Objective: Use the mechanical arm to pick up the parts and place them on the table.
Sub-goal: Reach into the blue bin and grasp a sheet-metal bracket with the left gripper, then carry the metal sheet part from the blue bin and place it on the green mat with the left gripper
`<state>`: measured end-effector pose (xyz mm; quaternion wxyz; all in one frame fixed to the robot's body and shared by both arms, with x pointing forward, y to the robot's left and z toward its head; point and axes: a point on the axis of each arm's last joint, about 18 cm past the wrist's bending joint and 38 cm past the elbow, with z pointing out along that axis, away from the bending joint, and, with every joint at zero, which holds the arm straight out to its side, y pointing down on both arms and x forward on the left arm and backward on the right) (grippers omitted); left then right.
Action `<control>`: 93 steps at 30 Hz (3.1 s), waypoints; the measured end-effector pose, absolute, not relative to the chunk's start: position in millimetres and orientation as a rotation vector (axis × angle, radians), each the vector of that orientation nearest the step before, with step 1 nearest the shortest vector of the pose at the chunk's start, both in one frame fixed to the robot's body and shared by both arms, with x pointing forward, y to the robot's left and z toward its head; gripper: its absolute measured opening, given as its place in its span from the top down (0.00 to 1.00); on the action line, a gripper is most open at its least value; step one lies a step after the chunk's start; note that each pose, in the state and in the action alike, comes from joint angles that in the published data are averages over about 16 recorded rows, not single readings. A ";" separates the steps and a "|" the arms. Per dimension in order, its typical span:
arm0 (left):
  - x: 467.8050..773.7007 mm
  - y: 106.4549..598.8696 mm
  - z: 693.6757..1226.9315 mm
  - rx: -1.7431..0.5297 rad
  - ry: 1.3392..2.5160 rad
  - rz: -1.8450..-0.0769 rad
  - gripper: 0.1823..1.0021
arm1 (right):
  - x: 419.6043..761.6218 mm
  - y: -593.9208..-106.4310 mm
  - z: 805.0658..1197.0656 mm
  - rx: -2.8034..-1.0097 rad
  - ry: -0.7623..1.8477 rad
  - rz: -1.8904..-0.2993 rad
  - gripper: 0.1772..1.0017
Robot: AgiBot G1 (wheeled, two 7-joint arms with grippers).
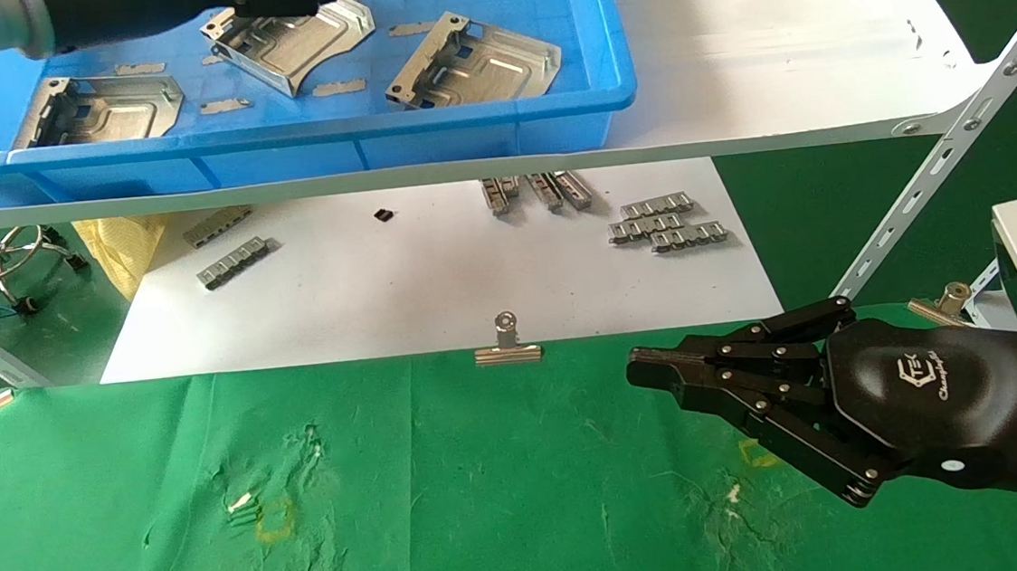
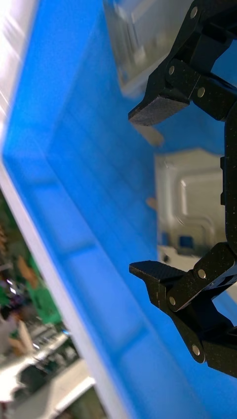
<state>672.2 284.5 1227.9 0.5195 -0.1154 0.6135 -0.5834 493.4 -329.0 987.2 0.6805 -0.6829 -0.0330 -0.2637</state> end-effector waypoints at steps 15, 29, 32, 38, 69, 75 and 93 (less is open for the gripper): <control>697.1 292.3 1223.4 -0.439 1.483 -1.255 0.02 | 493.4 -329.0 987.2 -1.533 -0.074 -0.592 0.98; 696.8 303.6 1216.6 -0.460 1.523 -1.189 0.20 | 493.4 -329.0 987.2 -1.533 -0.074 -0.592 0.98; 696.4 305.2 1216.0 -0.461 1.527 -1.183 0.26 | 493.4 -329.0 987.2 -1.533 -0.074 -0.592 0.98; 696.9 307.7 1214.5 -0.466 1.531 -1.170 0.42 | 493.4 -329.0 987.2 -1.533 -0.074 -0.592 0.98; 607.8 296.3 1226.3 0.123 1.693 -1.222 0.89 | 493.4 -329.0 987.2 -1.533 -0.074 -0.592 0.54; 589.5 297.6 1204.3 0.317 1.740 -1.190 0.89 | 493.4 -329.0 987.2 -1.533 -0.074 -0.592 0.36; 580.7 357.9 1055.3 0.515 1.944 -0.954 0.89 | 493.4 -329.0 987.2 -1.533 -0.074 -0.592 0.04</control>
